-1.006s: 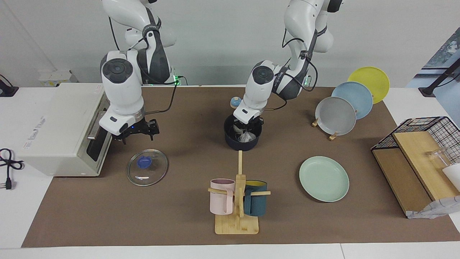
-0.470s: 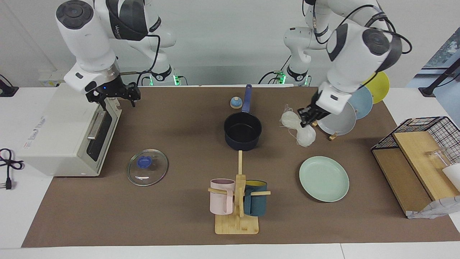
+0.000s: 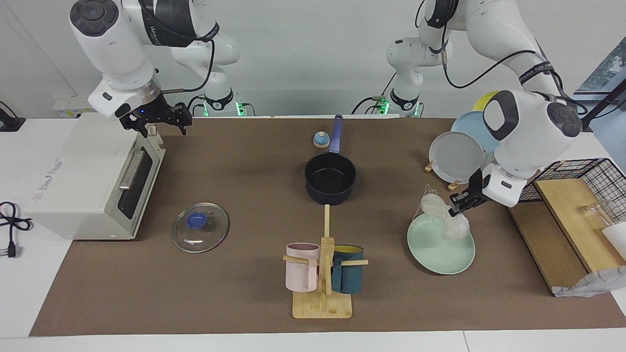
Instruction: Transfer vermicelli from pot to plate
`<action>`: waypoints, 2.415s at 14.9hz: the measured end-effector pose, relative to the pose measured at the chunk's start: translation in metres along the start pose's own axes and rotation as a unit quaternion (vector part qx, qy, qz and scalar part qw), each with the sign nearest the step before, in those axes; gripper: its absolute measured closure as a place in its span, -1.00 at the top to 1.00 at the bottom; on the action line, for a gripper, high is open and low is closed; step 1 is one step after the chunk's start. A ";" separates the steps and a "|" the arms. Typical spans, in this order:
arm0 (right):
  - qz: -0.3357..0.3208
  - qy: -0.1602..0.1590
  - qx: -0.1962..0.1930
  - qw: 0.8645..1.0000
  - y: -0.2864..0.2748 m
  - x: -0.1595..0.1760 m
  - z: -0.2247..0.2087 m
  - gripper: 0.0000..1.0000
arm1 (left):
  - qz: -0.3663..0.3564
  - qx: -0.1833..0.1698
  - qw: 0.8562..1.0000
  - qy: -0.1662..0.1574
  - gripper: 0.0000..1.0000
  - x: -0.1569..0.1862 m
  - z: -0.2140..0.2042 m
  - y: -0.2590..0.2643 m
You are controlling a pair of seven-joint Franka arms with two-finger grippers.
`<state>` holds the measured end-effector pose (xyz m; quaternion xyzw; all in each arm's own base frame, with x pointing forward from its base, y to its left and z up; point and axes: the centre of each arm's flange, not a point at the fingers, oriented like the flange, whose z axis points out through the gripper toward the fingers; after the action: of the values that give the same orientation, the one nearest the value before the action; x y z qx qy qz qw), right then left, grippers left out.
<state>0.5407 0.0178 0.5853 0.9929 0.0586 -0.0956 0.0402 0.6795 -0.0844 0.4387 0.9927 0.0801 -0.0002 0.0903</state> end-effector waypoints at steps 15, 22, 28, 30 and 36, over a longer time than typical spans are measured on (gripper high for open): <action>0.019 0.007 0.022 1.000 0.019 -0.002 0.000 1.00 | 0.067 0.027 0.997 -0.001 0.43 -0.005 0.029 -0.018; 0.021 0.021 0.021 0.999 0.020 -0.011 -0.013 1.00 | 0.071 0.050 0.996 -0.002 1.00 -0.097 -0.162 -0.014; 0.021 0.031 0.020 0.999 0.021 -0.009 -0.015 1.00 | 0.061 0.064 0.996 -0.031 1.00 -0.140 -0.161 -0.016; 0.022 0.032 0.021 0.999 0.021 -0.009 -0.015 1.00 | 0.064 0.073 0.994 -0.040 1.00 -0.143 -0.157 -0.014; 0.022 0.032 0.020 0.999 0.021 -0.009 -0.015 1.00 | 0.071 0.085 0.993 -0.046 1.00 -0.148 -0.177 -0.007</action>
<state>0.5371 -0.0026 0.6029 0.9971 0.0363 -0.0646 0.0200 0.5297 -0.0690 0.6138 0.9989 0.0049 -0.0464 0.0092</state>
